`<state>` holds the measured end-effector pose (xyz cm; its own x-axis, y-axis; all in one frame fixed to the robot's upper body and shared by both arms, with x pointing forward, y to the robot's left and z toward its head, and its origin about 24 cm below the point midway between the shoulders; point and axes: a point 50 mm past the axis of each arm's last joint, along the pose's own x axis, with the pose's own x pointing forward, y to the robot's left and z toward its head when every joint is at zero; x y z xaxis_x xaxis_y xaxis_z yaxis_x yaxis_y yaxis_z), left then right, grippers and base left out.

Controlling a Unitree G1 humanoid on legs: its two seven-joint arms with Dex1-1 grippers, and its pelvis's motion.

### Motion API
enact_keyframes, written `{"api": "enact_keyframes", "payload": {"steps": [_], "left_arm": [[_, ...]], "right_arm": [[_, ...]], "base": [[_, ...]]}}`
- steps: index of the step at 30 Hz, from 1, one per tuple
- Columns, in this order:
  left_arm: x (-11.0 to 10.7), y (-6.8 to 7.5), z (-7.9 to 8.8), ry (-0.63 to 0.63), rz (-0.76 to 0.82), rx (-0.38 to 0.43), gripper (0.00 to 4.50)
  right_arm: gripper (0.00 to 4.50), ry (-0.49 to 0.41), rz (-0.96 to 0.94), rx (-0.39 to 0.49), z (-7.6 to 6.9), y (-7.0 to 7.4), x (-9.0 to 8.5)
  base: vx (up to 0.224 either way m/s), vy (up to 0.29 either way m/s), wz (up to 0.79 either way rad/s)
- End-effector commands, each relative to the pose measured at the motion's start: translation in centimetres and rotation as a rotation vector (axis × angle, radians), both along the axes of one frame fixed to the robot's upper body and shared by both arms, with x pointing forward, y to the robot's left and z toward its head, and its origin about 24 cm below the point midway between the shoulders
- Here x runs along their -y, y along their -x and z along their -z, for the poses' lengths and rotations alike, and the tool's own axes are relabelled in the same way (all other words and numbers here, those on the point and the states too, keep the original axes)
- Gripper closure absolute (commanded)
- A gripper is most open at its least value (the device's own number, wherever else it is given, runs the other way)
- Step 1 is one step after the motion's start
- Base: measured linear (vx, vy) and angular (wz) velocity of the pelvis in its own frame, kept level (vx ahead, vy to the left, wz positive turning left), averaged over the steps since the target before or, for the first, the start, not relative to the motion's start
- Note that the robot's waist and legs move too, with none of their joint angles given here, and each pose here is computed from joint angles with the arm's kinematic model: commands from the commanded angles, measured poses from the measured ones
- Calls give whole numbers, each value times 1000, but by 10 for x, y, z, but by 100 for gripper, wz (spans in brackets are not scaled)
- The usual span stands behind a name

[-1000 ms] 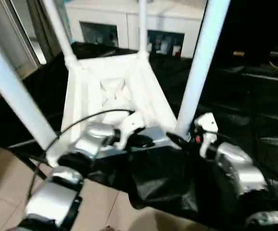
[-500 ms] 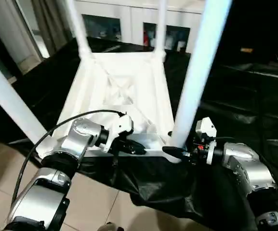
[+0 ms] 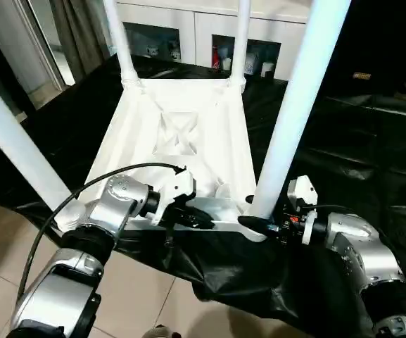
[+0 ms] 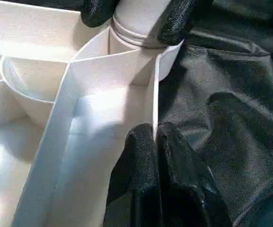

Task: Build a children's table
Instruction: Rotate leg to tighten

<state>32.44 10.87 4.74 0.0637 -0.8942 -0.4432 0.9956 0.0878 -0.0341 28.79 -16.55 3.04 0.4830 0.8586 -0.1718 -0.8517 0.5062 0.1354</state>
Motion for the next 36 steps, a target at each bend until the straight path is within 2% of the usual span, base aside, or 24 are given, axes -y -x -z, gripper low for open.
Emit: {"api": "enact_keyframes", "payload": {"steps": [1,6,8,9,12,14,15,16,18,20,22,26,27,29,30,33,36], "left_arm": [[13,-7,2,43,-124,24,450],[30,-16,-1,68,-232,67,450],[41,-18,-3,72,-268,86,450],[53,-20,-4,81,-297,97,450],[63,-20,-5,85,-310,104,450],[70,-19,-4,86,-305,106,450],[73,-17,-4,81,-292,110,450],[73,-17,-3,78,-288,111,450],[72,-15,-1,72,-261,108,450],[71,-14,0,69,-252,106,450],[67,-12,1,67,-216,95,450],[59,-9,3,61,-161,76,450],[52,-7,4,49,-119,64,450],[47,-5,5,39,-92,58,450],[39,-3,6,23,-50,46,450],[30,-1,6,9,-5,33,450],[25,0,5,1,14,25,450]], "right_arm": [[196,17,72,-82,21,4,-11],[196,41,240,-107,33,-1,-17],[196,46,360,-139,41,-4,-22],[196,52,487,-173,47,-9,-28],[196,59,553,-195,50,-12,-37],[196,60,558,-193,50,-13,-48],[196,59,520,-157,47,-13,-55],[161,59,507,-144,46,-13,-57],[124,48,458,-113,43,-12,-59],[117,36,444,-114,42,-11,-58],[92,12,387,-93,37,-11,-54],[92,6,263,-45,25,-9,-42],[92,2,168,-17,15,-7,-30],[92,11,114,-4,10,-6,-20],[92,29,52,9,3,-4,-8],[92,54,2,21,-3,-3,5],[92,67,-17,21,-5,-3,10]], "base": [[0,0,0],[0,0,0],[0,0,0],[0,0,0],[0,0,0],[0,0,0],[0,0,0],[0,0,0],[0,0,0],[0,0,0],[0,0,0],[0,0,0],[0,0,0],[0,0,0],[0,0,0],[0,0,0],[0,0,0]]}}
